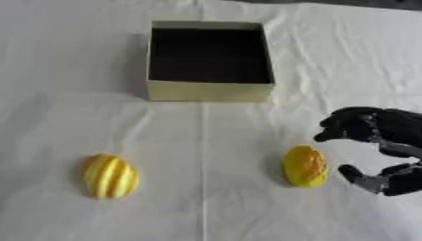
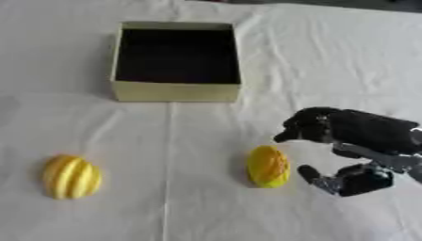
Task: Pick up objects on the table and place them in the box.
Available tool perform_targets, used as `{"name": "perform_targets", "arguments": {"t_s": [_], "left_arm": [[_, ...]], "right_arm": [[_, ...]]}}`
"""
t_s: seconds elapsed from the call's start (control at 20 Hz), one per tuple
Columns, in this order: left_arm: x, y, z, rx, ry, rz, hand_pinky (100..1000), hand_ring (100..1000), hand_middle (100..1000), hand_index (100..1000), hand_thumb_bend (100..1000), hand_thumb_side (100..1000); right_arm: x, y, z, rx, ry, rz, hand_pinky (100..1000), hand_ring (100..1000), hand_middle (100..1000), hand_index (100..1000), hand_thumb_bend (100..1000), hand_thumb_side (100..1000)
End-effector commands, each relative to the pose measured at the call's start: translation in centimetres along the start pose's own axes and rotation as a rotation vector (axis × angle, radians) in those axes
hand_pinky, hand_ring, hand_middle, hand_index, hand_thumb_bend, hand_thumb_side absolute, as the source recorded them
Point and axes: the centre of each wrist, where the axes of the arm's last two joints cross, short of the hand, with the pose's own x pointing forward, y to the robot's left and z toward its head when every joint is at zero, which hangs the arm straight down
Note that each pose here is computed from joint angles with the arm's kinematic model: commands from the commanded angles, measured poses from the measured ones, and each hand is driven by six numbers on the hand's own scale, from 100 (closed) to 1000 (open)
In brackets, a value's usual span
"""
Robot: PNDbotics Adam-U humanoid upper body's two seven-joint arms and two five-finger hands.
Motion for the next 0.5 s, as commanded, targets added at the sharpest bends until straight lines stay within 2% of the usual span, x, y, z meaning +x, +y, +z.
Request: {"name": "perform_targets", "arguments": {"t_s": [0.05, 0.5], "left_arm": [[0.44, 0.18, -0.62, -0.016, -0.024, -0.003, 888, 807, 765, 870, 100, 620], [0.42, 0.02, -0.62, -0.021, -0.023, 0.006, 888, 804, 759, 869, 100, 620]], "right_arm": [[0.22, -0.54, 0.0, 0.01, -0.015, 0.036, 952, 904, 764, 909, 100, 135], [0.5, -0.21, -0.58, -0.013, 0.012, 0.038, 951, 904, 775, 915, 100, 185]]}}
